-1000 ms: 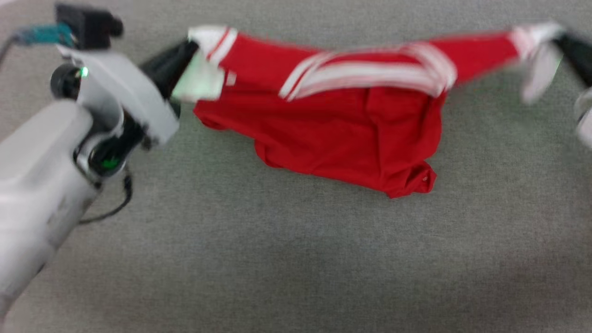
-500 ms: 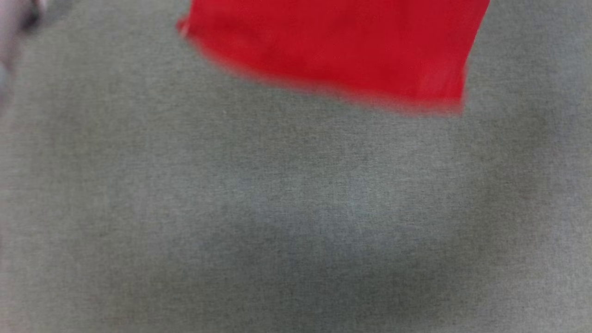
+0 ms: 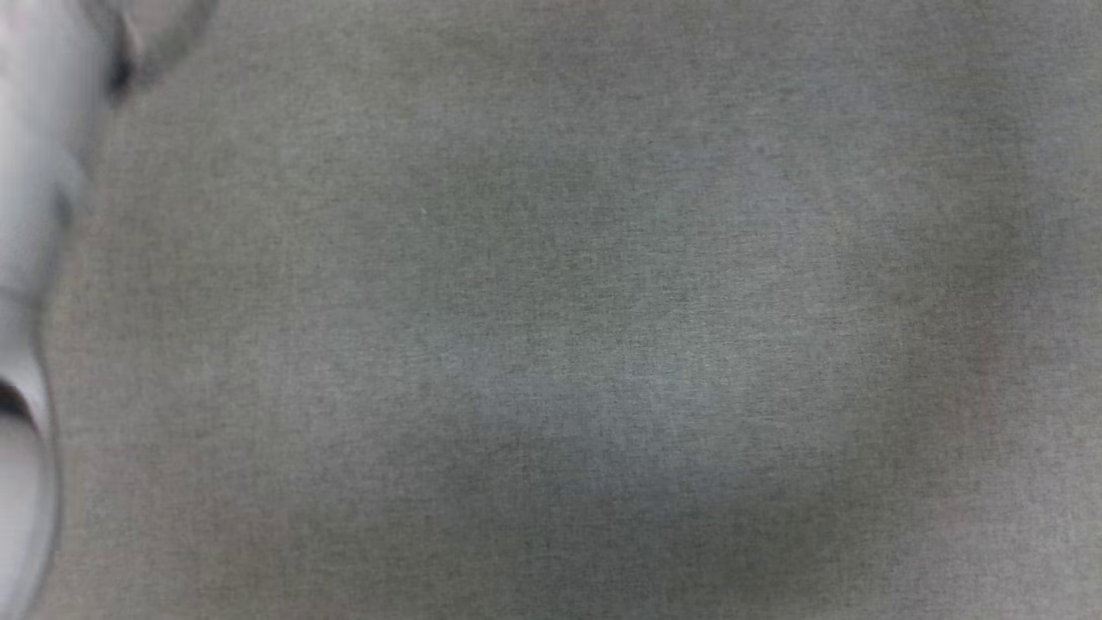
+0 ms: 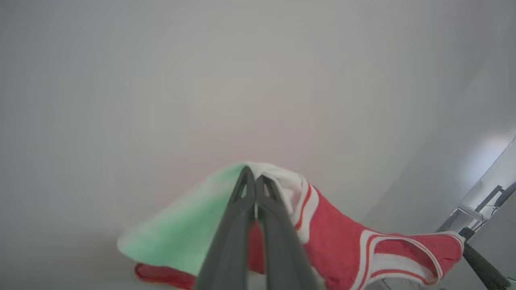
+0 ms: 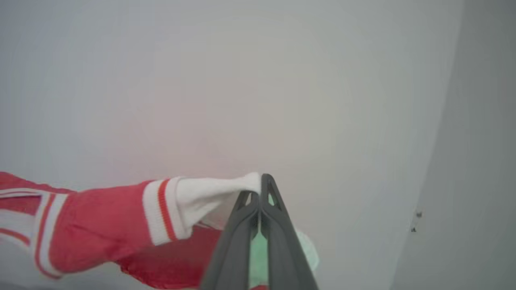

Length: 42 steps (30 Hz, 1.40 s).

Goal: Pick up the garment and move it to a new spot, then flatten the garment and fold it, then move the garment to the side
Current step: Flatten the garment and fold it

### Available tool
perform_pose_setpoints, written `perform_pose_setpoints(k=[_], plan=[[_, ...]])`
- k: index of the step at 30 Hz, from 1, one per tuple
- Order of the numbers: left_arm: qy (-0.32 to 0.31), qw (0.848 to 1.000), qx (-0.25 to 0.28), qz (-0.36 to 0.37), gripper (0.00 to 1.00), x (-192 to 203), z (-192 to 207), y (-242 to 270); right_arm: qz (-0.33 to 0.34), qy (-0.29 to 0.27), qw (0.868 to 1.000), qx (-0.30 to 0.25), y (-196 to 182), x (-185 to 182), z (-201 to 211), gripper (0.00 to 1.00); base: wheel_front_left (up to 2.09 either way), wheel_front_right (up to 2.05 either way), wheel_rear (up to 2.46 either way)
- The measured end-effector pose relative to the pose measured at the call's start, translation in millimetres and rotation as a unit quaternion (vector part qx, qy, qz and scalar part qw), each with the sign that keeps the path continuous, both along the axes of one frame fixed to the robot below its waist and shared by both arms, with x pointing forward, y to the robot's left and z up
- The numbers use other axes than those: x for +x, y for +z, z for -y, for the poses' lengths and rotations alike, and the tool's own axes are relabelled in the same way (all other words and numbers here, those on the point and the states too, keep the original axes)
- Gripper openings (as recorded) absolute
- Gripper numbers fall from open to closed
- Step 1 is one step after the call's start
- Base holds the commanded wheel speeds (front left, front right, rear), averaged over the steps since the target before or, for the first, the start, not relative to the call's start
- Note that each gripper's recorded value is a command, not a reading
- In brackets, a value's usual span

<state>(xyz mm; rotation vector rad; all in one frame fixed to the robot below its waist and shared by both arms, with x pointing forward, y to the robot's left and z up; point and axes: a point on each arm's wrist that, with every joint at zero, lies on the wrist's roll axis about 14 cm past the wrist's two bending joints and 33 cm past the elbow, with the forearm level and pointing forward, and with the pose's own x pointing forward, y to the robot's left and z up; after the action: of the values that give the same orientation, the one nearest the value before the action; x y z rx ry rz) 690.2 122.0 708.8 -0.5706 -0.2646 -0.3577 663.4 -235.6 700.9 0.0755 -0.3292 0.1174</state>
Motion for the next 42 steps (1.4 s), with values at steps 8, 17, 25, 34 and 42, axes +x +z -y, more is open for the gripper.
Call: perform_pose_setpoints(k=[8, 17, 25, 34, 42], plan=[[-0.076, 0.984, 0.016, -0.162, 0.00, -58, 14, -161, -0.188, 0.074, 0.979, 0.007, -153, -41, -25, 0.00, 0.00, 0.00, 0.00], [-0.135, 0.945, 0.041, -0.294, 0.00, -167, 0, -256, -0.341, 0.144, 0.929, -0.018, -230, -147, -26, 0.00, 0.00, 0.00, 0.00], [-0.177, 0.919, 0.086, -0.341, 0.00, -239, -8, -280, -0.422, 0.161, 0.892, -0.024, -252, -221, -18, 0.00, 0.00, 0.00, 0.00], [-0.228, 0.896, 0.078, -0.374, 0.00, -307, -11, -270, -0.506, 0.170, 0.845, -0.027, -262, -301, -9, 0.00, 0.00, 0.00, 0.00], [-0.260, 0.867, 0.101, -0.413, 0.00, -350, -13, -261, -0.553, 0.174, 0.814, -0.042, -257, -344, -5, 0.00, 0.00, 0.00, 0.00]])
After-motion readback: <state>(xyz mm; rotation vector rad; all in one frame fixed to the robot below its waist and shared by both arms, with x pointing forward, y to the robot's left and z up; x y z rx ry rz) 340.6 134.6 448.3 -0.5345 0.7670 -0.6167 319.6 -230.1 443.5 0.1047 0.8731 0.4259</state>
